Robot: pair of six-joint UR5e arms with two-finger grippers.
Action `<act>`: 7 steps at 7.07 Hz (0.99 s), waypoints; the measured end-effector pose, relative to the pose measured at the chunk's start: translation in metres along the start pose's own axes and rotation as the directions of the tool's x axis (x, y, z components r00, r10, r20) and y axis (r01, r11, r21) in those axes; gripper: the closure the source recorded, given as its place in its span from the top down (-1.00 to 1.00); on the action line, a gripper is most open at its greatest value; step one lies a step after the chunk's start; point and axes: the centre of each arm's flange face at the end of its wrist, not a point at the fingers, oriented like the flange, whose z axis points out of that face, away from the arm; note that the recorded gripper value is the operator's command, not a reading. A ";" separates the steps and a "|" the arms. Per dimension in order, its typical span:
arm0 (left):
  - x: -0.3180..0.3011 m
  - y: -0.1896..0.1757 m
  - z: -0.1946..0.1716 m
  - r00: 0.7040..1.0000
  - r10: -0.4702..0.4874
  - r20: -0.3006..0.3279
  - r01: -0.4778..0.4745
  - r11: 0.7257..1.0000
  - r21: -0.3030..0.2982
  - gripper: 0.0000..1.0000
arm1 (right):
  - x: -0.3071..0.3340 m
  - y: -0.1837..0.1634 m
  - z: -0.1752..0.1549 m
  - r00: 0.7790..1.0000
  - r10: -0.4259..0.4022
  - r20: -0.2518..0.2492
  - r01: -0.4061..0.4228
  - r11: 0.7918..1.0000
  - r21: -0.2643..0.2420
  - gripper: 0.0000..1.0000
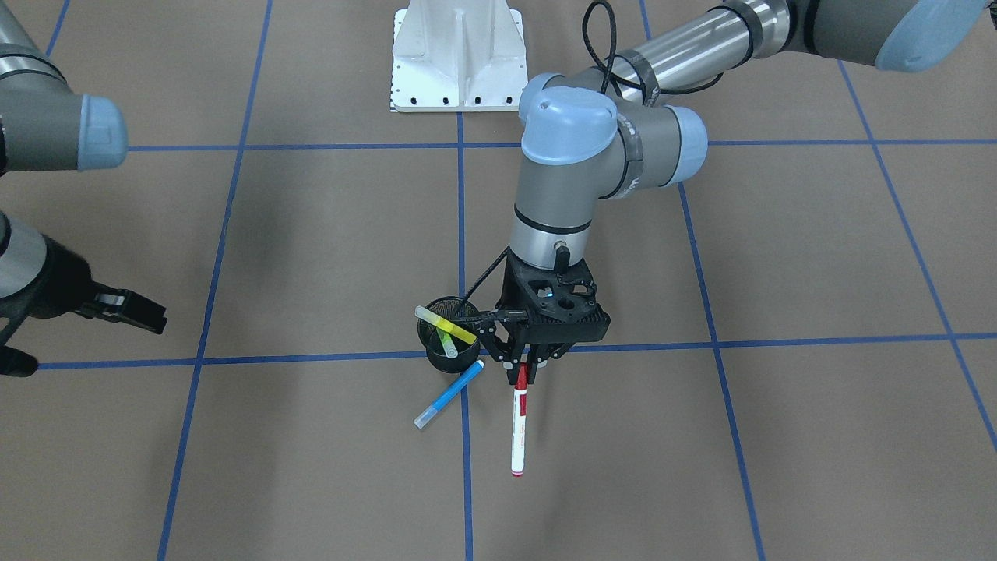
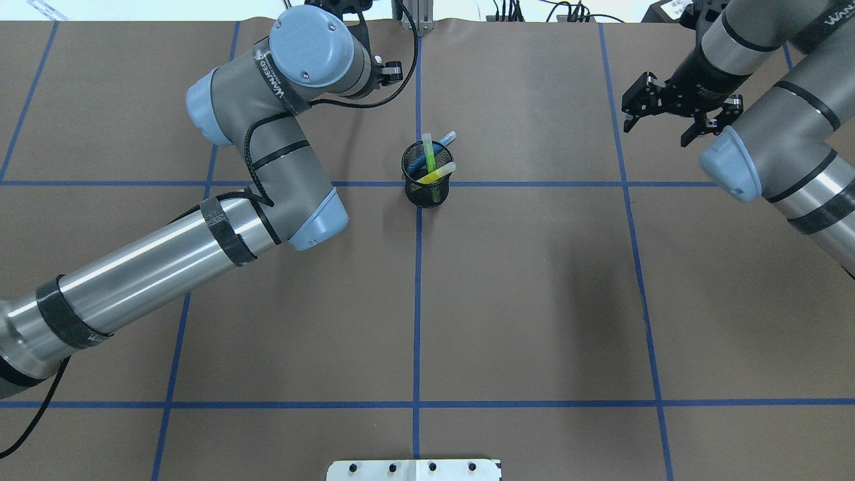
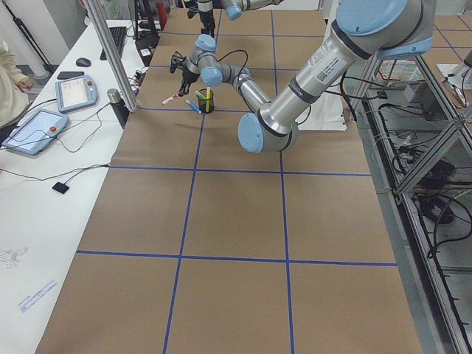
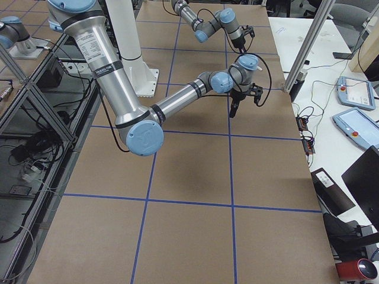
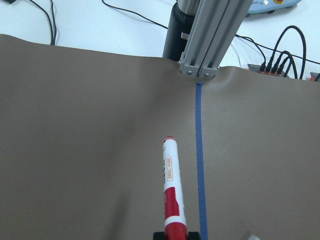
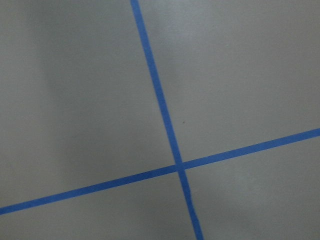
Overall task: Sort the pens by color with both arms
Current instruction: 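Lift the red marker and set it on the table beyond the cup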
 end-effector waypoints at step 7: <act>0.017 0.112 0.046 0.996 0.047 0.078 -0.055 0.993 0.101 0.98 | -0.042 0.041 0.008 0.983 0.000 0.184 -0.011 0.998 0.060 1.00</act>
